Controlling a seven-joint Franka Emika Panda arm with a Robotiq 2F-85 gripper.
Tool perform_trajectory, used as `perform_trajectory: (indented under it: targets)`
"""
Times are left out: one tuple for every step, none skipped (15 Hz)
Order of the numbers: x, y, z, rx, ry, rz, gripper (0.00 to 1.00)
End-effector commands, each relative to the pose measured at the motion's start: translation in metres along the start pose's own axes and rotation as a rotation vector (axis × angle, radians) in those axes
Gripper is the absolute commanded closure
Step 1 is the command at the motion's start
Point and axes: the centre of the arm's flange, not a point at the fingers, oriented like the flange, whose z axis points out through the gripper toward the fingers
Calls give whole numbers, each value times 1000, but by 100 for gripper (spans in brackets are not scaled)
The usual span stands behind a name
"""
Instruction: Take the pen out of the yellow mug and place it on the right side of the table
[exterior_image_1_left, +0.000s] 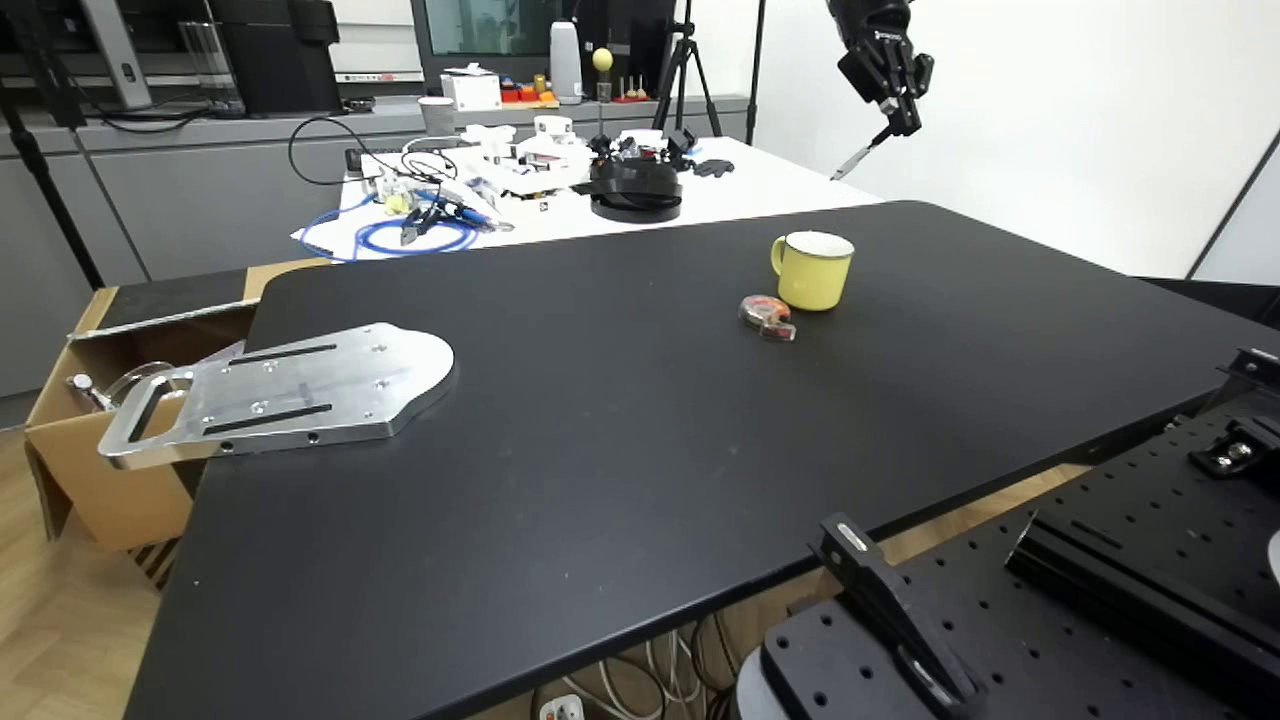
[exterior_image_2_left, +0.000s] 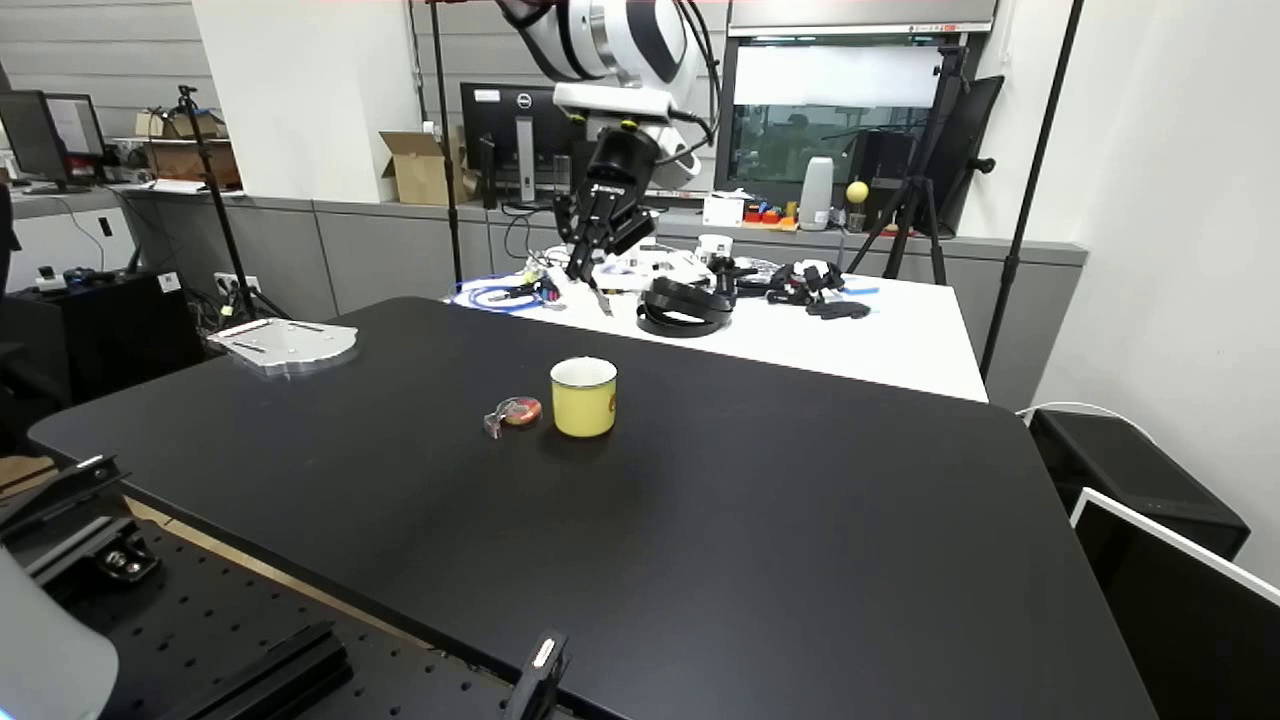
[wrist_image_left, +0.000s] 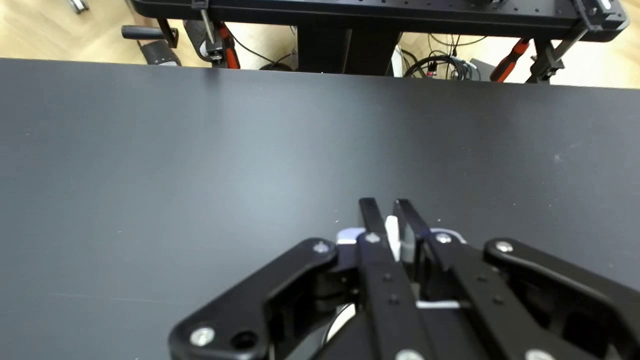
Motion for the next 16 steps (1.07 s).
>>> perform_trajectory:
  targets:
    - [-20,55,3,-18,117,54,97]
    - [-19,70,5,-22,163,71,97]
    - [-17,86,8,-29,207,90,97]
    - [-11,102,14,-32,258,112,97]
    - [-6,116,21,-41,309,136,97]
    - [1,128,30,-55,363,158,97]
    - [7,138,38,-69,411,175,97]
    - [15,146,47,-86,456,191,97]
    - [23,152,56,-95,501,213,97]
    - [31,156,66,-111,531,221,97]
    - [39,159,76,-123,553,230,97]
    - [47,160,86,-131,567,237,97]
    - [53,160,95,-137,581,244,97]
    - [60,160,104,-138,587,251,97]
    - [66,159,111,-136,591,260,97]
    - [71,158,118,-135,595,267,97]
